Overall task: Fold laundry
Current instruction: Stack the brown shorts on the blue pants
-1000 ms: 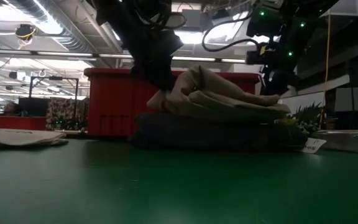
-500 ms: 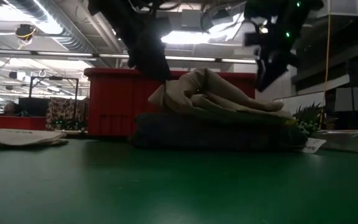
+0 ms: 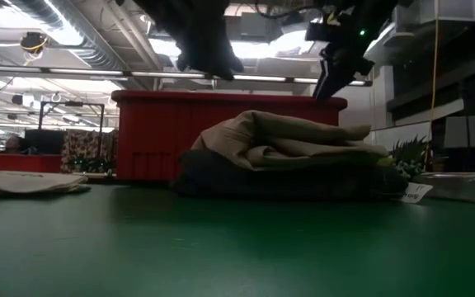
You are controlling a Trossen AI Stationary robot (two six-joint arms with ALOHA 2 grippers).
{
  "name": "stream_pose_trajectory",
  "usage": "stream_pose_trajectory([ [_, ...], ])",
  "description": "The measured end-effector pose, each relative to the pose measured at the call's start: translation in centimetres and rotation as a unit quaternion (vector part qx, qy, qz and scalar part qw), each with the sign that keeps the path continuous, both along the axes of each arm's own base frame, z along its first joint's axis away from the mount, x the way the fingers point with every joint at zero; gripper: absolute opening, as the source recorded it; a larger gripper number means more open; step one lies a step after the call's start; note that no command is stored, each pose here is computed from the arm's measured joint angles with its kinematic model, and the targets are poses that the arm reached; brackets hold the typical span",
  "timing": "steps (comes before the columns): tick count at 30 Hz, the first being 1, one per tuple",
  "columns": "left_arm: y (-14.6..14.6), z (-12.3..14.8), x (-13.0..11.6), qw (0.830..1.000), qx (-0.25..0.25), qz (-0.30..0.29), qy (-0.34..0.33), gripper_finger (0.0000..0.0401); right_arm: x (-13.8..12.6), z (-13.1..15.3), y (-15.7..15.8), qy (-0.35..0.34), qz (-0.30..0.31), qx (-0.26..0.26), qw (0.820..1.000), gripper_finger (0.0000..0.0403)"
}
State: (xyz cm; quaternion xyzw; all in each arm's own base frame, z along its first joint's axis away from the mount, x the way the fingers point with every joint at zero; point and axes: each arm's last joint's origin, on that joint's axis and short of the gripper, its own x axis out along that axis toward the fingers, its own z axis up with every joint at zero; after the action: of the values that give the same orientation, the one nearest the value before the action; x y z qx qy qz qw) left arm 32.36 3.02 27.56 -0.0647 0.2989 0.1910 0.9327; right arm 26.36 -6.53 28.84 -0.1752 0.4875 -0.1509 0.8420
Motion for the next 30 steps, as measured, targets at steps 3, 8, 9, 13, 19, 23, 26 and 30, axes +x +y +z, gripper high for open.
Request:
stream_pose_trajectory([
  [3,-0.4,-1.4,0.8,1.0,-0.002,-0.007,0.02,0.0187,0.9,-1.2,-0.2,0.023,0.009,-0.002,1.0,0.0184],
  [8,-0.9,-4.7,2.3,0.997,-0.004,-0.016,0.071,0.0183,2.3,-3.5,-0.5,0.066,0.01,0.007,0.998,0.0184],
  [9,-1.1,-5.4,2.6,0.996,-0.004,-0.018,0.083,0.0183,2.4,-3.9,-0.5,0.074,0.01,0.008,0.997,0.0184],
  [13,-1.2,-8.1,3.3,0.991,-0.004,-0.022,0.129,0.0183,2.9,-5.3,-0.7,0.111,-0.001,-0.001,0.994,0.0184],
  [19,-1.2,-9.8,3.5,0.986,-0.005,-0.022,0.167,0.0183,3.2,-7.9,-0.8,0.181,-0.013,0.02,0.983,0.0184],
  [23,-1.4,-10.1,3.5,0.984,-0.007,-0.026,0.176,0.0183,3.5,-9.4,-0.8,0.22,-0.013,0.033,0.975,0.0184],
  [26,-1.4,-10.1,3.4,0.983,-0.008,-0.027,0.18,0.0183,3.6,-10.2,-0.8,0.237,-0.01,0.045,0.971,0.0184],
  [30,-1.4,-10.1,3.3,0.983,-0.008,-0.028,0.183,0.0183,3.6,-10.3,-0.8,0.242,-0.008,0.05,0.969,0.0184],
])
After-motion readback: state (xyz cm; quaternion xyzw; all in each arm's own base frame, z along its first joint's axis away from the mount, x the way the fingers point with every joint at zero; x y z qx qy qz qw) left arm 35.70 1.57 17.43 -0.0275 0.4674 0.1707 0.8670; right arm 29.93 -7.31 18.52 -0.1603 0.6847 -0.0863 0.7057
